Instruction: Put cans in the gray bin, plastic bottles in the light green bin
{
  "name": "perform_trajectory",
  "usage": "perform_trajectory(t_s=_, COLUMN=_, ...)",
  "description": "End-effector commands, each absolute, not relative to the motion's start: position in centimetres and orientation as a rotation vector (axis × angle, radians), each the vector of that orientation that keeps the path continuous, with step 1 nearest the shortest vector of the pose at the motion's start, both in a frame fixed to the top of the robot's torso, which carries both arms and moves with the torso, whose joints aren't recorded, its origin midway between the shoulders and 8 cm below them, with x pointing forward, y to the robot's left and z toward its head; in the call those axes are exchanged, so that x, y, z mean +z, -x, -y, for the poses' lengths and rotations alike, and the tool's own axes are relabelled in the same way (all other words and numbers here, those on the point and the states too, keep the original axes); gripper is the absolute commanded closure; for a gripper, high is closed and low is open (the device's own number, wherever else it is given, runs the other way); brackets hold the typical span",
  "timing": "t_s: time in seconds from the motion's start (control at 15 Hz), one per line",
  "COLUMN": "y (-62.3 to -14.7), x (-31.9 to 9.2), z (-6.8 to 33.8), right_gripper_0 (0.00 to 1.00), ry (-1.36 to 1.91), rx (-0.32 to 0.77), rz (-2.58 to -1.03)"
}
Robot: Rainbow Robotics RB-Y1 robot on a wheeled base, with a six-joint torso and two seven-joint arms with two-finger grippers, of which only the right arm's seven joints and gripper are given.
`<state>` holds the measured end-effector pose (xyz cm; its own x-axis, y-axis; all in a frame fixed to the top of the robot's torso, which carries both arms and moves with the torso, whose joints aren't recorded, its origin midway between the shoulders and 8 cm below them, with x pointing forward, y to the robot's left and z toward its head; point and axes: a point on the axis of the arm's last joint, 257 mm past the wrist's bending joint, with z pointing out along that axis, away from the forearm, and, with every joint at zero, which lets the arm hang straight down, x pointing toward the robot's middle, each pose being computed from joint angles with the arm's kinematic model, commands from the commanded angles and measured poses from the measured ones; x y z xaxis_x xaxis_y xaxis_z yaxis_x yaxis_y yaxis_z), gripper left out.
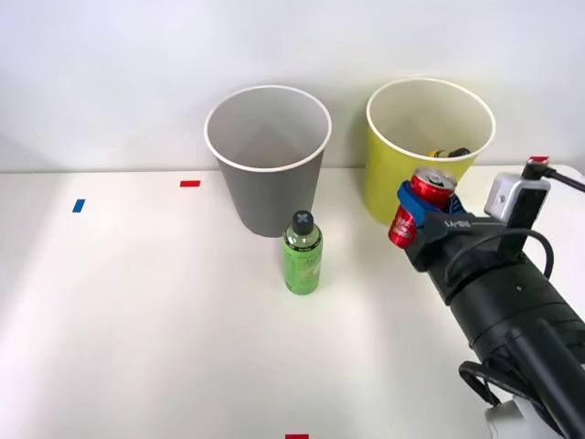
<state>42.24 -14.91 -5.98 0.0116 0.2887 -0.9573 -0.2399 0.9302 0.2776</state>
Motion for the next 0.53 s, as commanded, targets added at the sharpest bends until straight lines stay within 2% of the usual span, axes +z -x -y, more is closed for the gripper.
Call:
perform_trajectory(t_s=0.07, y=-42.4, x=-1.8, z=14.2, right_gripper_0=1.0, ry=-0.05, rx=0.505, rz=-1.382)
perform_trajectory(t_s=0.33, y=-43.1, x=2.5, z=10.7, right_gripper_0=1.0, ry=-0.018, rx=0.6, rz=-1.284)
perform_trajectory(t_s=0.53, y=-45.3, x=3.2, z=8.3, right_gripper_0=1.0, ry=0.016, rx=0.619, rz=-1.269)
